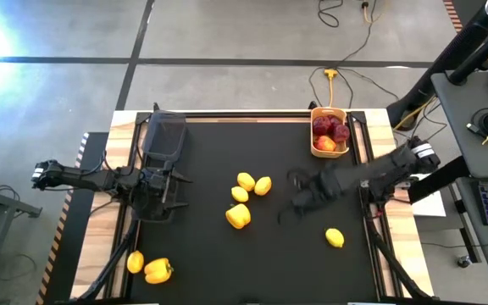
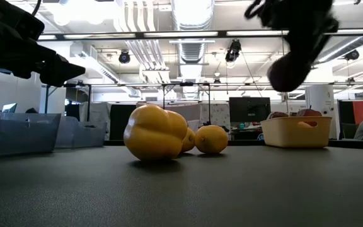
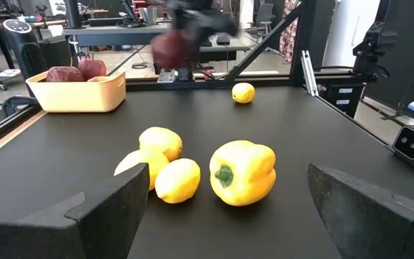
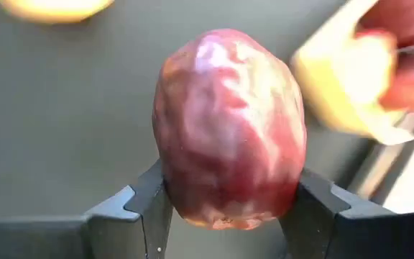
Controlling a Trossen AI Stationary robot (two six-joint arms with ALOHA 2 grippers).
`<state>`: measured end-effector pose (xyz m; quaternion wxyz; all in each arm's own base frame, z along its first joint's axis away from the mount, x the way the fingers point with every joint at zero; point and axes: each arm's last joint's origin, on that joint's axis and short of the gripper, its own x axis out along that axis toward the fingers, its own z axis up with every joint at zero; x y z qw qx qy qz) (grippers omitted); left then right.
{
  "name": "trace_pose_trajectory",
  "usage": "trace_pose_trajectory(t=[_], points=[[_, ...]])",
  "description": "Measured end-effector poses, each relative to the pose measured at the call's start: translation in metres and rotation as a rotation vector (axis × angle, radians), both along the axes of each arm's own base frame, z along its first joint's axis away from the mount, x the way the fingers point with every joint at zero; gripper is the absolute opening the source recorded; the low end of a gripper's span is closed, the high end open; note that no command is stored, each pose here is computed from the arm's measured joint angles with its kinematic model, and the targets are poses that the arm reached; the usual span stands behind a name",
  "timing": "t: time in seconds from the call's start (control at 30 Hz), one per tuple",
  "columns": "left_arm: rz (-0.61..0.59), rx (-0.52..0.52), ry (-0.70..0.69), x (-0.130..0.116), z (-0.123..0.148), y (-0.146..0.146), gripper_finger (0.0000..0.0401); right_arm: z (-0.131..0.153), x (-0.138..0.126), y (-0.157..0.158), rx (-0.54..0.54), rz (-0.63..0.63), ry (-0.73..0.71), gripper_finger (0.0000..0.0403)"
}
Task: Sort produce into baskets
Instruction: Put the apple into the yellow bin
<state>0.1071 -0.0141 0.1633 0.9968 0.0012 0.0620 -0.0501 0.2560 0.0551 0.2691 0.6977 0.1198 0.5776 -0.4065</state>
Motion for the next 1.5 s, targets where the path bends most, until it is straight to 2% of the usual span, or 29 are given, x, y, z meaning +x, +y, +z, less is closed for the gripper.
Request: trace_pose_trajectory(t=[0.1, 0.17, 0.33, 0.5, 0.8, 1.0, 1.3, 1.5], points=[[0.0, 0.0, 0.0, 0.0, 0.0, 0.0, 0.0359, 0.0, -0.005, -0.042, -0.104, -0.133, 0.032, 0.0193], [0.0, 0.0, 0.0, 0.0, 0.0, 0.0, 0.0359, 0.0, -0.009, -0.067, -0.133, -0.224, 0.04, 0.0193], [0.0, 0.0, 0.0, 0.0, 0.0, 0.0, 0.0359, -0.009, -0.024, -0.113, -0.07, -0.39, 0.103, 0.0193], [0.0, 0.0, 0.0, 0.0, 0.0, 0.0, 0.0359, -0.023, -0.036, -0.14, -0.052, -0.47, 0.144, 0.0194], [0.0, 0.0, 0.0, 0.0, 0.0, 0.0, 0.0359, -0.049, -0.044, -0.169, -0.116, -0.525, 0.096, 0.0196], [0.0, 0.0, 0.0, 0.0, 0.0, 0.0, 0.0359, -0.055, -0.051, -0.177, -0.169, -0.554, 0.11, 0.02], [0.0, 0.0, 0.0, 0.0, 0.0, 0.0, 0.0359, -0.054, -0.049, -0.177, -0.168, -0.551, 0.096, 0.0274], [0.0, 0.0, 0.0, 0.0, 0.0, 0.0, 0.0359, -0.04, -0.039, -0.176, -0.12, -0.521, 0.041, 0.0319]])
